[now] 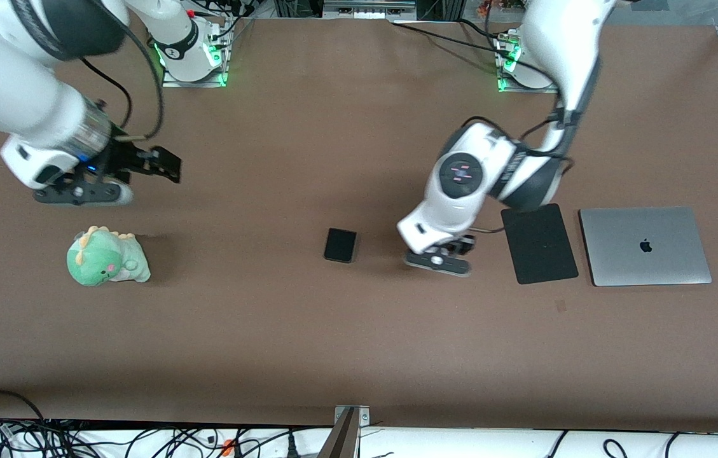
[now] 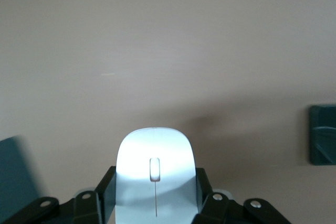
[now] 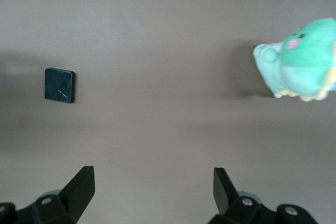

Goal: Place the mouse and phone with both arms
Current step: 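Carry the mouse with the left gripper while the right gripper grasps the phone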

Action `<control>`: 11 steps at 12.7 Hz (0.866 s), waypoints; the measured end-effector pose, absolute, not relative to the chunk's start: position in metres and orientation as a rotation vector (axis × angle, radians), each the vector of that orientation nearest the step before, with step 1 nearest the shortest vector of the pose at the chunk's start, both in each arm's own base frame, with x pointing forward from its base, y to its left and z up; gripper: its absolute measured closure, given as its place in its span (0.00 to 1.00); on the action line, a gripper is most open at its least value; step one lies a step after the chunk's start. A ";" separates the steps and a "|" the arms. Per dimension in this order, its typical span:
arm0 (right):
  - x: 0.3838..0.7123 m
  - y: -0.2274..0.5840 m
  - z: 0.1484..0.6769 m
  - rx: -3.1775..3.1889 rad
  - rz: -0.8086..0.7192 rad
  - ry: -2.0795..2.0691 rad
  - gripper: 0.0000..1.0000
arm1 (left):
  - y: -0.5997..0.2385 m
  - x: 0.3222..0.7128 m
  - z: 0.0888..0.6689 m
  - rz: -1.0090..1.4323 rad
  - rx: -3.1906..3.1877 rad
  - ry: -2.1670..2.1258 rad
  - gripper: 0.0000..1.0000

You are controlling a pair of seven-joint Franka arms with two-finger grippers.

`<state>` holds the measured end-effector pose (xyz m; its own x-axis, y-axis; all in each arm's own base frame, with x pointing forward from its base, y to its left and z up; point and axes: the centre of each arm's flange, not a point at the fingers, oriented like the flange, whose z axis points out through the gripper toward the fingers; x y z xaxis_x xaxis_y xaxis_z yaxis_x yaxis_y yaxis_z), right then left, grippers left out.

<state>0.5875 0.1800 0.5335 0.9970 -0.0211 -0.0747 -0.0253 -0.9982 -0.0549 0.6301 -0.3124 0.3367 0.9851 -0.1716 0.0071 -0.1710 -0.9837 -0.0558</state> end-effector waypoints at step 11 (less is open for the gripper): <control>0.589 0.400 0.286 -2.989 -0.073 0.396 0.00 | -0.057 0.655 0.204 0.294 -3.058 -0.063 0.38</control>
